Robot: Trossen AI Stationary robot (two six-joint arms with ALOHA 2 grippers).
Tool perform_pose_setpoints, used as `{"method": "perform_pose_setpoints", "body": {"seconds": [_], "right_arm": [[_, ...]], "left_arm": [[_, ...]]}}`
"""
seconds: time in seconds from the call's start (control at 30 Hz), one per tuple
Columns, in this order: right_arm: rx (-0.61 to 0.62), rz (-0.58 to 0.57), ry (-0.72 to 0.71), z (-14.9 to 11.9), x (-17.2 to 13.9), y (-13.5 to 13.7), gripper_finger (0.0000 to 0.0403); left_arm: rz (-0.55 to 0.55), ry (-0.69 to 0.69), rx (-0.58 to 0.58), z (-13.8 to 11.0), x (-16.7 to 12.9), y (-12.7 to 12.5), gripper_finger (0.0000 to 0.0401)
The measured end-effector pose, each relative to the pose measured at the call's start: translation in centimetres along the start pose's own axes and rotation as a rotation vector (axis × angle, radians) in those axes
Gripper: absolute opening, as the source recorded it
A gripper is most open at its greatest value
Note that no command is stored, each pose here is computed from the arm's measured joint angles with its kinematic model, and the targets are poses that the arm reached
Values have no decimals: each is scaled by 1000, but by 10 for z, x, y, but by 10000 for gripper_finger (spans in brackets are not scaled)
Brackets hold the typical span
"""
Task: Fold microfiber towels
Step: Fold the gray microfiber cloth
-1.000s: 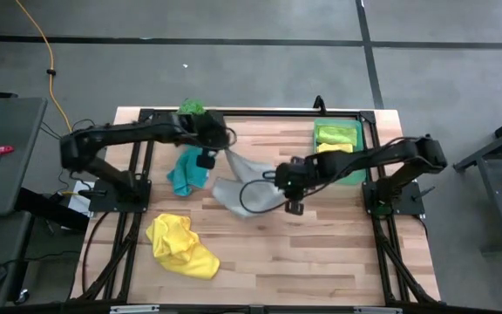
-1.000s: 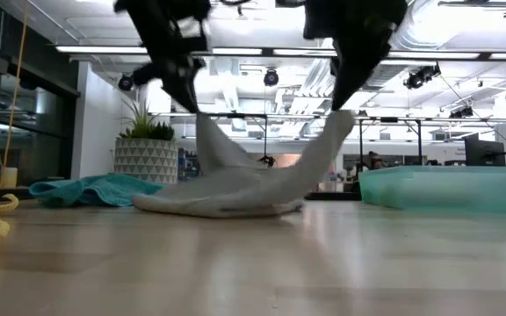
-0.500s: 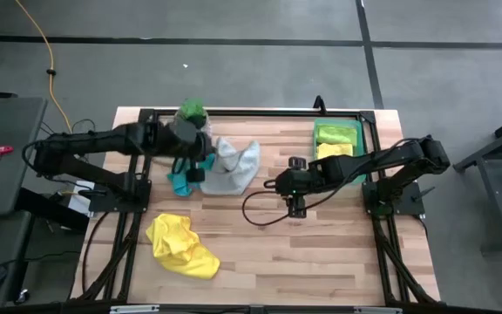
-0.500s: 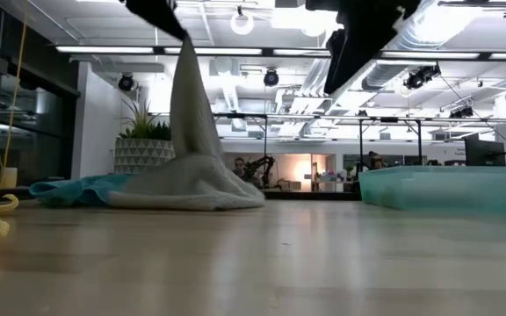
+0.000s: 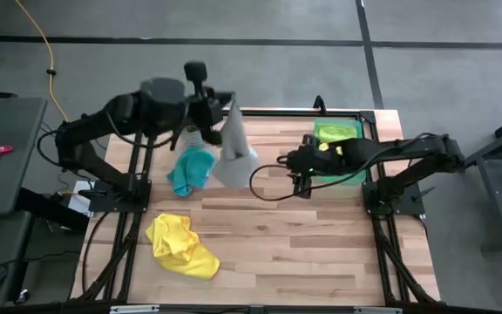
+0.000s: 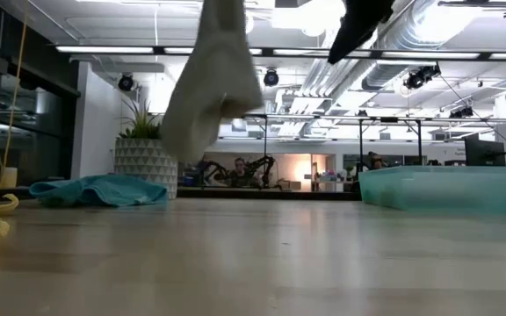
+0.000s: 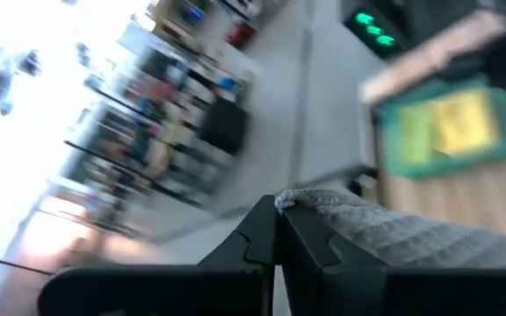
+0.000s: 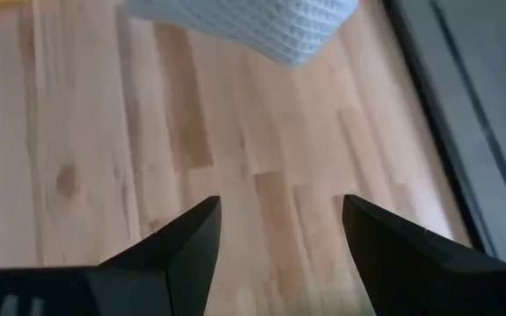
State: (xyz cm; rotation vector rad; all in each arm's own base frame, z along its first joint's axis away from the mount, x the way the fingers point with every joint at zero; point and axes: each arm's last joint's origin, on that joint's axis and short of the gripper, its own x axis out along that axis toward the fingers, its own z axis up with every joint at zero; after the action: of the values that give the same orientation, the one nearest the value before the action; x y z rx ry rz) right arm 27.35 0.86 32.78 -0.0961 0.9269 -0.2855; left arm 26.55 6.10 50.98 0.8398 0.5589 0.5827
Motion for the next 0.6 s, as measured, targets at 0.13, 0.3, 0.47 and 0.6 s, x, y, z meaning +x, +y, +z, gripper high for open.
{"method": "perform_pose_setpoints", "body": {"seconds": [0.13, 0.3, 0.47, 0.6], "right_arm": [[56, -24, -63, -1, -18, -9, 231], [113, -20, -106, -4, -32, -14, 231], [124, -4, -113, -4, -36, -15, 231], [98, -5, -115, -4, -35, -14, 231]], "left_arm": [[51, -83, -31, 20, -10, 21, 0], [-182, -112, -160, 22, -16, -1, 0], [-500, 109, -275, 8, 3, -78, 0], [-612, 287, -289, -12, 13, -160, 0]]}}
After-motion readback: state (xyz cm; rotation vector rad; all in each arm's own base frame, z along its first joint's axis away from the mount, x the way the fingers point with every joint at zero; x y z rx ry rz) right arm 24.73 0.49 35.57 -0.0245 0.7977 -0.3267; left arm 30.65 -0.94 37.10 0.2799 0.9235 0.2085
